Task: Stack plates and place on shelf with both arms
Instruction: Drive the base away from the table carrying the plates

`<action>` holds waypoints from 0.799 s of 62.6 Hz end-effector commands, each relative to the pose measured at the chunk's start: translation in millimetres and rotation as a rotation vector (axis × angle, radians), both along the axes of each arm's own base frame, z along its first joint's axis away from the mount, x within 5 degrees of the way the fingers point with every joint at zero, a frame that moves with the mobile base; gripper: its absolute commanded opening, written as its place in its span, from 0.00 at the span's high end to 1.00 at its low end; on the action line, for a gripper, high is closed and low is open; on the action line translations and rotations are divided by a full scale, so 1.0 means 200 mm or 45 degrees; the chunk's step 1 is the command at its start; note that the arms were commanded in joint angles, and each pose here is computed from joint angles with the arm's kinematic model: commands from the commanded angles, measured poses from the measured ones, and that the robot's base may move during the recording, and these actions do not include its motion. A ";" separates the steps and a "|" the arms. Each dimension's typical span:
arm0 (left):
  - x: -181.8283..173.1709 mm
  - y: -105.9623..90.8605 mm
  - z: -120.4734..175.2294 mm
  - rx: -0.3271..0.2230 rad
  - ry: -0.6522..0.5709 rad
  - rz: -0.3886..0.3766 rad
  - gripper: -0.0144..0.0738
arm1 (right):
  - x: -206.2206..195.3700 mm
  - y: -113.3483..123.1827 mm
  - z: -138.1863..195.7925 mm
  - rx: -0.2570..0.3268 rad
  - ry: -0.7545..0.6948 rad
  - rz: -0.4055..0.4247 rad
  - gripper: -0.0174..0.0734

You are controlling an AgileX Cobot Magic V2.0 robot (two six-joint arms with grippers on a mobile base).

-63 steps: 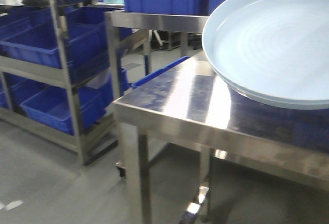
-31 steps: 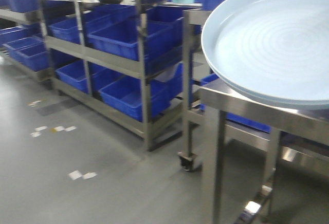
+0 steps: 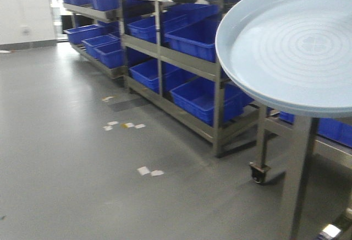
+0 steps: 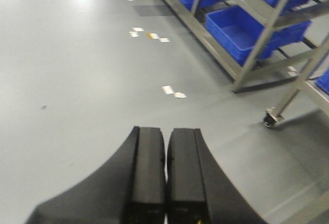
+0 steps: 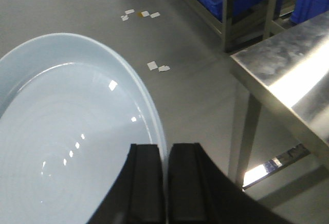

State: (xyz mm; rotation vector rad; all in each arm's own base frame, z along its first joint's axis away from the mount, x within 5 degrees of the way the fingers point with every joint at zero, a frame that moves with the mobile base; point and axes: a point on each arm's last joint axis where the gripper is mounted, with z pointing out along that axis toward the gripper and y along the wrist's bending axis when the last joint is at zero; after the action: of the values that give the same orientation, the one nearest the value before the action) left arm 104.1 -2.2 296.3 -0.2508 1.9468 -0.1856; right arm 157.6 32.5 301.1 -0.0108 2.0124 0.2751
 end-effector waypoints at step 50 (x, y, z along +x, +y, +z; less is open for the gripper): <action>0.01 0.00 0.08 -0.012 -0.124 -0.005 0.72 | 0.01 -0.01 0.10 0.032 -0.165 -0.019 0.75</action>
State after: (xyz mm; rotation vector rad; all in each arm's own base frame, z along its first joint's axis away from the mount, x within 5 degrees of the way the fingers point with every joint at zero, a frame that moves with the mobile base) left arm 104.1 -2.2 296.3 -0.2508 1.9468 -0.1856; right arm 157.6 32.5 301.1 -0.0108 2.0124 0.2751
